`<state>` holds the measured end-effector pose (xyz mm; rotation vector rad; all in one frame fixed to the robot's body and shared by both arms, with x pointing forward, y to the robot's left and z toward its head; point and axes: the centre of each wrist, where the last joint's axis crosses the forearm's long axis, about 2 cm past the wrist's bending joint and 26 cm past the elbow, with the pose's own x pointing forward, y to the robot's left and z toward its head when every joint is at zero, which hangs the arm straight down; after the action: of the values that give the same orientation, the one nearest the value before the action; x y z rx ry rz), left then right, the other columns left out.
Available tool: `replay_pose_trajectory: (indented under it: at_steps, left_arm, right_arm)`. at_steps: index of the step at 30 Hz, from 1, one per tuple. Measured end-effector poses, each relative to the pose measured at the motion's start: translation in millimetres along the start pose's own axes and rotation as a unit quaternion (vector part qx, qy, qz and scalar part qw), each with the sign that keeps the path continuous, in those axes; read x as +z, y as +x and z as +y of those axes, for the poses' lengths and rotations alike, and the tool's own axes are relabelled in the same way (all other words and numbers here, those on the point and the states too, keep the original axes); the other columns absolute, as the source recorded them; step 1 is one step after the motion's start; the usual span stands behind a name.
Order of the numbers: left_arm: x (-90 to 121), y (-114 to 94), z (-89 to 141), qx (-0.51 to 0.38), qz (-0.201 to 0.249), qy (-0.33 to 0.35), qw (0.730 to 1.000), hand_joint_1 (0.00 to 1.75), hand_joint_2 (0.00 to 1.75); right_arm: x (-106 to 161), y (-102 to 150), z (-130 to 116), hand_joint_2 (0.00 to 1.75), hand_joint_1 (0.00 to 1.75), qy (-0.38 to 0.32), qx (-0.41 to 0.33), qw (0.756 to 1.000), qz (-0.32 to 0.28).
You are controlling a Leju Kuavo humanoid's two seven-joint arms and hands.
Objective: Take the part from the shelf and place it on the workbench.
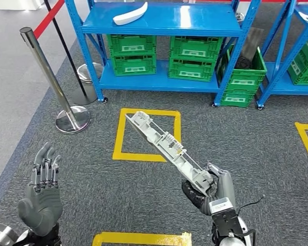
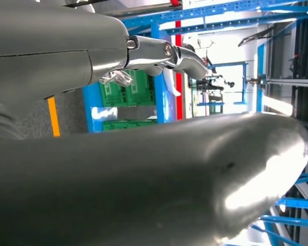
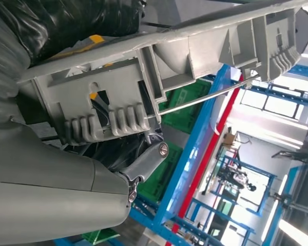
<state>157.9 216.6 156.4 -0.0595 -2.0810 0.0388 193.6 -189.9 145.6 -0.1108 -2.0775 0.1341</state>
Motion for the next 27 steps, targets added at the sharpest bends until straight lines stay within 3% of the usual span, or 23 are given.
replay_pose_trajectory:
  at_steps: [14, 27]
  left_arm:
    - [0.3, -0.5, 1.9, 0.025, 0.033, 0.017, 0.999, 0.00, 0.00]
    - [1.3, -1.2, 5.3, -0.007, 0.043, 0.050, 0.998, 0.00, 0.00]
  right_arm:
    - [-0.9, -1.3, 2.4, 1.75, 1.75, 0.006, 0.005, 1.000, 0.005]
    - [-1.2, -1.1, 4.0, 1.75, 1.75, 0.012, 0.001, 1.000, 0.009]
